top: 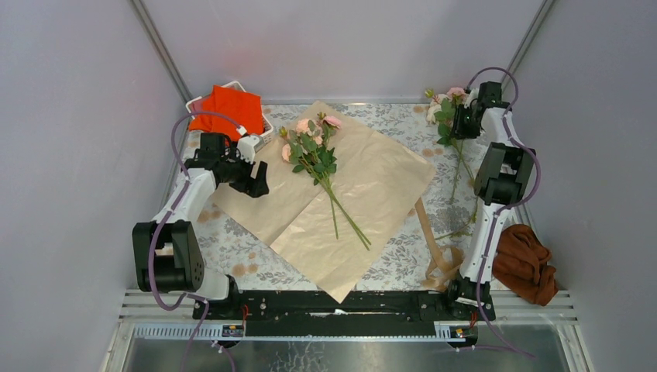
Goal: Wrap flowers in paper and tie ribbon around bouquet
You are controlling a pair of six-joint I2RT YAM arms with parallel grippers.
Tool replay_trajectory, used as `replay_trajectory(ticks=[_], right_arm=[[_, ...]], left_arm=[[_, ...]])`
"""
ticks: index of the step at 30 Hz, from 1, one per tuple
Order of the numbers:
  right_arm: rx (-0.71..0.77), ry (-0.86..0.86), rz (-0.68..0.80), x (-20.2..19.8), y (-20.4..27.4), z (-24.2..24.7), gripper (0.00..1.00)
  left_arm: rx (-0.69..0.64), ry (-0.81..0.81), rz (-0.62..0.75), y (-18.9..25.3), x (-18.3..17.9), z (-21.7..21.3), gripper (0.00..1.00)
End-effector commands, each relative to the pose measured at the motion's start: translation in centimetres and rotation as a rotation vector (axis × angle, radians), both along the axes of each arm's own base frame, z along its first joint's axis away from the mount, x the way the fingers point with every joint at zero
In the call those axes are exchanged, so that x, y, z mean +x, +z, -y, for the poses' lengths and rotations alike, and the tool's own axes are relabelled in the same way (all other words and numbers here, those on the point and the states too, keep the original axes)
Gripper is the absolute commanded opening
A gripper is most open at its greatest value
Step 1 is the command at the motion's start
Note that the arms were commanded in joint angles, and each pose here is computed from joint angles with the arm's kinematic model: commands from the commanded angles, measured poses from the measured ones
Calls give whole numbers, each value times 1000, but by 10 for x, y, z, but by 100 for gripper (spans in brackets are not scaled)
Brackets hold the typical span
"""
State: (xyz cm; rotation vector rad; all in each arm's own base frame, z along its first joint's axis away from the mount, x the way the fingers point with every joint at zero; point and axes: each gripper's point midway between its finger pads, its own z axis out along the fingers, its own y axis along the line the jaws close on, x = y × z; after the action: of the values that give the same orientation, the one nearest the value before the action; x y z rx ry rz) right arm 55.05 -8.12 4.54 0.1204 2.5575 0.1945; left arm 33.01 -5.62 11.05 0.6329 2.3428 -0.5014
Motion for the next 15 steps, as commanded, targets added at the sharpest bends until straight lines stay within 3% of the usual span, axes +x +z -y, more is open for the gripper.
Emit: replay_trajectory(ticks=[1, 12, 13, 15], right_arm=[[12, 30, 33, 15, 7, -1, 39], [-55, 41, -51, 9, -31, -6, 43], [-74, 50, -69, 7, -36, -7, 41], [-96, 88, -88, 5, -38, -15, 24]], left_arm=[[-12, -7, 8, 2, 2, 0, 86], [-16, -7, -10, 0, 1, 0, 86], [-16, -6, -8, 1, 1, 0, 86], [-18, -8, -9, 1, 1, 1, 86]])
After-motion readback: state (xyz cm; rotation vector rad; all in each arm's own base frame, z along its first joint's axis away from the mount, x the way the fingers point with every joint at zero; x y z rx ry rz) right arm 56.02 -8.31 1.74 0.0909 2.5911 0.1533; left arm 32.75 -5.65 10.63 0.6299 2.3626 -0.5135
